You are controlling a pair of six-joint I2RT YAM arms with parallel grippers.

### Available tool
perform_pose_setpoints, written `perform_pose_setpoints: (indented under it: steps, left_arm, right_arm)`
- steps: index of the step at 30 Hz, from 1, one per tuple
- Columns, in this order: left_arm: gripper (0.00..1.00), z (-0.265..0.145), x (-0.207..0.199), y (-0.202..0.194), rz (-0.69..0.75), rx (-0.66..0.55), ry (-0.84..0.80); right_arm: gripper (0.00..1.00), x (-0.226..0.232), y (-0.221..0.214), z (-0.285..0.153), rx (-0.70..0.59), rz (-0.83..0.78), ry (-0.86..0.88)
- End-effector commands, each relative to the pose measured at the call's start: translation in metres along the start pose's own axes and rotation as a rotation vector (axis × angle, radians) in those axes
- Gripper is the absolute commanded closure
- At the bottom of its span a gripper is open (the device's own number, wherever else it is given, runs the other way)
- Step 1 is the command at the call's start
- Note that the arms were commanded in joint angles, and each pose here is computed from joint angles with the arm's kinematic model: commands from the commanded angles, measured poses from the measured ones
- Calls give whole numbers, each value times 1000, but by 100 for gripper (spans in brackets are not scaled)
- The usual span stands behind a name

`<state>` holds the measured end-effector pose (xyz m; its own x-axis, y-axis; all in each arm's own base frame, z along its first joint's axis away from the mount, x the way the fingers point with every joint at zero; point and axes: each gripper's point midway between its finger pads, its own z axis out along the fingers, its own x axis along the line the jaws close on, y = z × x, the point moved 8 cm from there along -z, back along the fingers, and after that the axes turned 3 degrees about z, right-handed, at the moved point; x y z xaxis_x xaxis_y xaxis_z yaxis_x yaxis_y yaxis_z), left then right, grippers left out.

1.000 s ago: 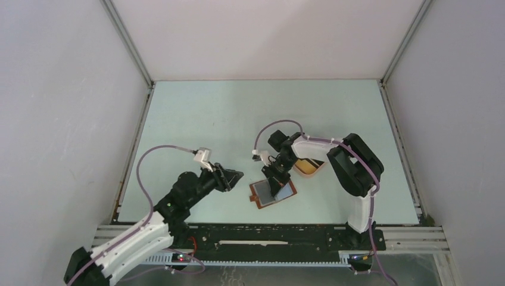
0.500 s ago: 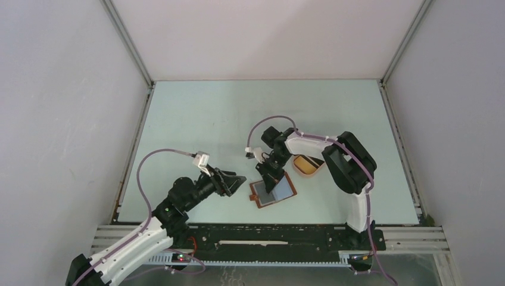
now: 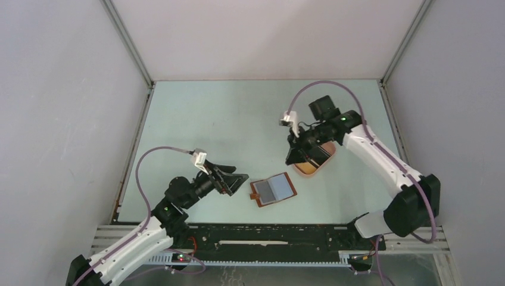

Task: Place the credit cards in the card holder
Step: Pick up the credit card from the storage box.

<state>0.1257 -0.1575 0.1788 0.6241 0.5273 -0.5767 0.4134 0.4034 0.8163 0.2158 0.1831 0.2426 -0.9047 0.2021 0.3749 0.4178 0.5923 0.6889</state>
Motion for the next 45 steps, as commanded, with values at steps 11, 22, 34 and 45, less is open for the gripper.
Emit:
perform_pose_setpoints:
  steps: [11, 22, 34, 45]
  left_arm:
    - [0, 8, -58, 100, 265, 139, 47]
    - [0, 25, -45, 62, 68, 25, -101]
    - [4, 63, -23, 27, -67, 77, -132]
    - [7, 84, -8, 5, -112, 181, -111]
  right_arm:
    - [1, 3, 8, -93, -352, -70, -314]
    - [5, -57, -41, -76, -268, 265, -247]
    - [14, -125, -74, -41, -112, 531, -192]
    - [22, -145, -89, -21, -22, 604, -178]
